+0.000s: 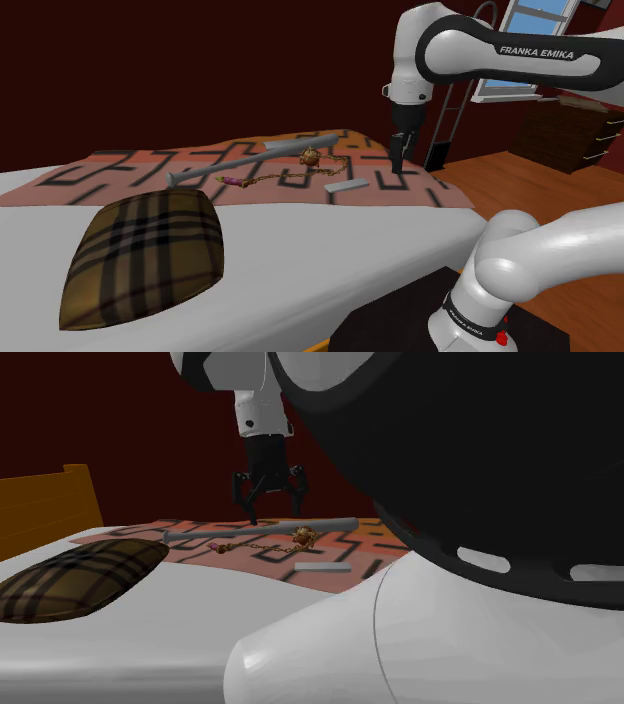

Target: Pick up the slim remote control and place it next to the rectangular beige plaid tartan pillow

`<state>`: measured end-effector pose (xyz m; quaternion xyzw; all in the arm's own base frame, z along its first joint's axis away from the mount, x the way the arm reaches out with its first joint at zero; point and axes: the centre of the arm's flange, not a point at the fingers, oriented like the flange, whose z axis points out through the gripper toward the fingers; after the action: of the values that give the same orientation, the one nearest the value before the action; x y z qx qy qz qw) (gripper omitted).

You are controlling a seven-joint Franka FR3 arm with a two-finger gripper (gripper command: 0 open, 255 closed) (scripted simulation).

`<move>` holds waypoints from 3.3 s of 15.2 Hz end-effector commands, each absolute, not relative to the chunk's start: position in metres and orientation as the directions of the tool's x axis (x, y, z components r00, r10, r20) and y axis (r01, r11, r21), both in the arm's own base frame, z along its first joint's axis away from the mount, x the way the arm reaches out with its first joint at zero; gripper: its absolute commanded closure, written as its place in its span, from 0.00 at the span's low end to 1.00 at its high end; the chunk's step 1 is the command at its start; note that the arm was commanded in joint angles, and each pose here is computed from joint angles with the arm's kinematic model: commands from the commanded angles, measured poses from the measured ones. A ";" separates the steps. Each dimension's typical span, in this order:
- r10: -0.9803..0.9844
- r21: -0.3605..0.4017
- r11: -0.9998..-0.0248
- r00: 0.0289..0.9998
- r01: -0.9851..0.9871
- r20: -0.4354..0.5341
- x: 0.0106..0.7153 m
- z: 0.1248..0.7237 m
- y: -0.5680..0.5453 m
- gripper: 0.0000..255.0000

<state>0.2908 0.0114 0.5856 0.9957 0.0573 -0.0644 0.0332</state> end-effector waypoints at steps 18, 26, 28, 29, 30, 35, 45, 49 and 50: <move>0.522 0.006 -0.852 0.850 0.524 -0.078 0.392 0.467 -0.145 0.00; 0.685 -0.010 -0.728 0.727 0.685 -0.046 0.462 0.409 -0.197 0.00; 0.722 -0.013 -0.692 0.691 0.722 -0.038 0.481 0.395 -0.207 0.00; 0.739 -0.014 -0.673 0.673 0.739 -0.033 0.491 0.388 -0.212 0.00; 0.756 -0.015 -0.654 0.654 0.756 -0.029 0.501 0.380 -0.216 0.00; 0.834 -0.020 -0.552 0.552 0.833 -0.007 0.552 0.344 -0.235 0.00; 0.853 -0.020 -0.521 0.521 0.853 0.000 0.567 0.294 -0.238 0.00; 0.853 -0.020 -0.521 0.521 0.853 0.000 0.567 0.294 -0.238 0.00; 0.853 -0.020 -0.521 0.521 0.853 0.000 0.567 0.294 -0.238 0.00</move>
<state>0.5649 -0.2424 0.2957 0.8739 0.4861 -0.0046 -0.0072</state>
